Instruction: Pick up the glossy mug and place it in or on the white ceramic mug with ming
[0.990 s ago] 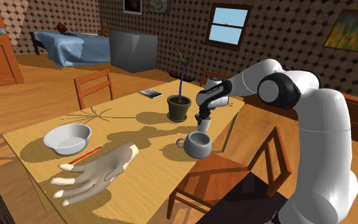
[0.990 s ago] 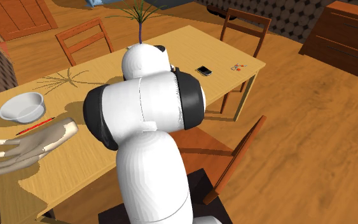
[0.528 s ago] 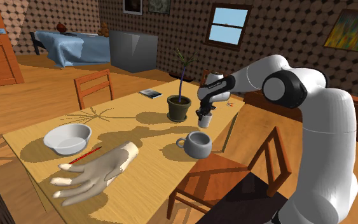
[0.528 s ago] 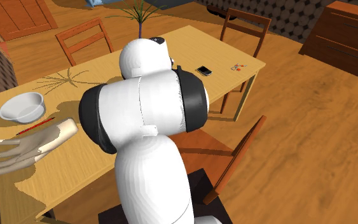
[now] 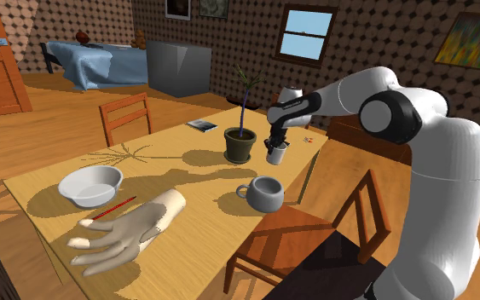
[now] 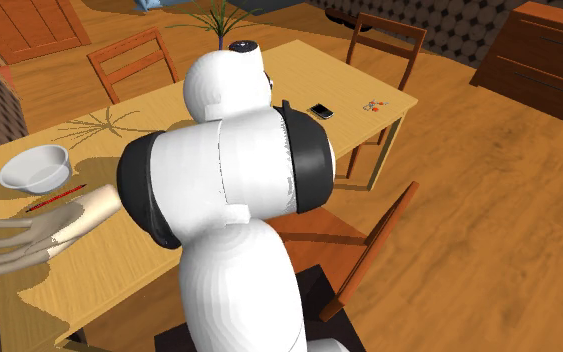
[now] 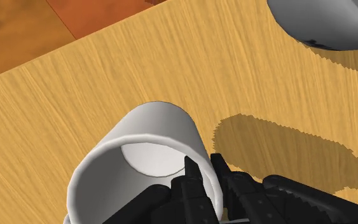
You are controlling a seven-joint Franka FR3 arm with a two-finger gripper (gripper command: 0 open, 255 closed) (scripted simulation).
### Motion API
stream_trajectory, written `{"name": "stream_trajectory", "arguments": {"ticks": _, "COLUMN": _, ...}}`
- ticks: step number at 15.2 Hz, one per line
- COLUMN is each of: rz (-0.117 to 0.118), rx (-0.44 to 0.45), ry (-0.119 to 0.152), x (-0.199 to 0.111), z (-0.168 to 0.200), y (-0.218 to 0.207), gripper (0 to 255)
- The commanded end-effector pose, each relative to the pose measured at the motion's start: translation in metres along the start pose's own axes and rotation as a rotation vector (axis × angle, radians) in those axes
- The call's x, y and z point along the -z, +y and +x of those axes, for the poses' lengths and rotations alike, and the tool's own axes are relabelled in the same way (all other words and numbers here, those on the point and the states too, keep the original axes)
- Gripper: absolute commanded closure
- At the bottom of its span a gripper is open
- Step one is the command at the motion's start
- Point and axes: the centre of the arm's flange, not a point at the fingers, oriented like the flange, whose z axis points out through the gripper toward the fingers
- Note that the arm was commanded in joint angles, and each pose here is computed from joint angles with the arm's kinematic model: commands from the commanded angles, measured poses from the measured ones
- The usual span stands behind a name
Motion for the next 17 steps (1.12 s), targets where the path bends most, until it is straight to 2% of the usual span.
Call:
{"name": "stream_trajectory", "arguments": {"ticks": 1, "rz": 0.0, "rx": 0.0, "ry": 0.0, "x": 0.01, "z": 0.001, "y": 0.001, "gripper": 255}}
{"name": "stream_trajectory", "arguments": {"ticks": 17, "rz": 0.0, "rx": 0.0, "ry": 0.0, "x": 0.09, "z": 0.014, "y": 0.007, "gripper": 255}}
